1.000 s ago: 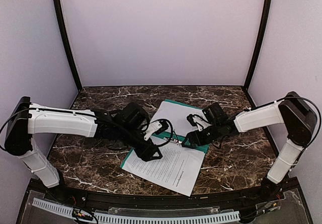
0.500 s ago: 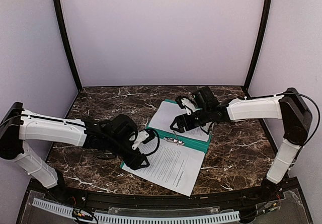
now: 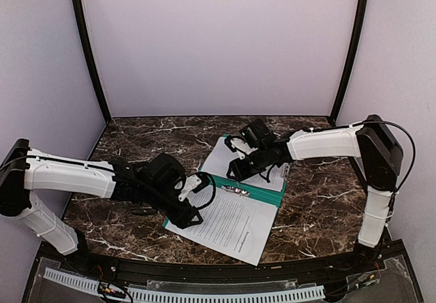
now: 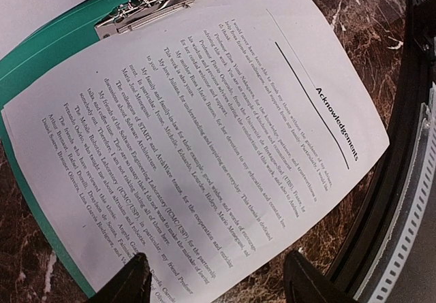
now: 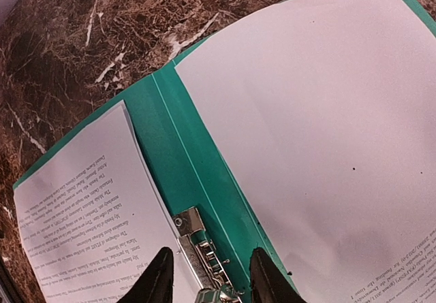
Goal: Put the files into the folder
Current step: Adjust the file with the spring clip on the folder.
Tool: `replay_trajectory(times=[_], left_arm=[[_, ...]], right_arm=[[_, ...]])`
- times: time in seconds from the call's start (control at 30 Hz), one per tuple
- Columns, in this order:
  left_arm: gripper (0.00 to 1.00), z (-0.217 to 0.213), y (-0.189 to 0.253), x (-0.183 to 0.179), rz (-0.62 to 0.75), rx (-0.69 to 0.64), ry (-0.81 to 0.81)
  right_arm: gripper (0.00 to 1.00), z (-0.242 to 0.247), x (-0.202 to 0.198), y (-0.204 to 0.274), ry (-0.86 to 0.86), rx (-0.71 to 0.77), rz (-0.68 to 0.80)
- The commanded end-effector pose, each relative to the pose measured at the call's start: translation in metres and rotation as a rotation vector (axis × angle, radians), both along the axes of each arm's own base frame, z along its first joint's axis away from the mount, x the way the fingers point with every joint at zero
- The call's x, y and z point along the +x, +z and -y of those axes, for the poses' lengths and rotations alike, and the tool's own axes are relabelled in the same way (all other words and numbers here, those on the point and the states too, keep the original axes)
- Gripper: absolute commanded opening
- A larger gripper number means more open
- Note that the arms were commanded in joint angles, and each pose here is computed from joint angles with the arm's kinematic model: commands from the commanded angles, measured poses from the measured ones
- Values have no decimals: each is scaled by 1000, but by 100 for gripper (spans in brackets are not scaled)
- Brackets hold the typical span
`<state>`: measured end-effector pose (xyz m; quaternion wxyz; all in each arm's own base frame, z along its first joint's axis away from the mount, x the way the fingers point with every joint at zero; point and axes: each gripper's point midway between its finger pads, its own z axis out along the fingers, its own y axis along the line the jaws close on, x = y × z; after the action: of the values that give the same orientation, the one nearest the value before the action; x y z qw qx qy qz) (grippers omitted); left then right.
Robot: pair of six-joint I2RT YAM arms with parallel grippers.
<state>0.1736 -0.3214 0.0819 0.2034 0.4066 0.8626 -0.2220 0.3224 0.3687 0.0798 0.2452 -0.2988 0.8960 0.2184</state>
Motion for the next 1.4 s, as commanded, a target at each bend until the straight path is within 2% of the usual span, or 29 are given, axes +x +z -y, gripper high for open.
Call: replay_trajectory(times=[0.0, 0.43, 0.83, 1.37], left_arm=[[66, -5, 0, -4, 5, 7, -2], [67, -7, -5, -5, -4, 19, -6], [67, -12, -18, -15, -40, 56, -32], [67, -5, -35, -58, -52, 132, -177]], right_arm=[[35, -2, 1, -1, 0, -28, 4], [19, 4, -6, 1, -13, -25, -7], [15, 13, -12, 7, -41, -18, 0], [10, 20, -17, 7, -71, -6, -7]])
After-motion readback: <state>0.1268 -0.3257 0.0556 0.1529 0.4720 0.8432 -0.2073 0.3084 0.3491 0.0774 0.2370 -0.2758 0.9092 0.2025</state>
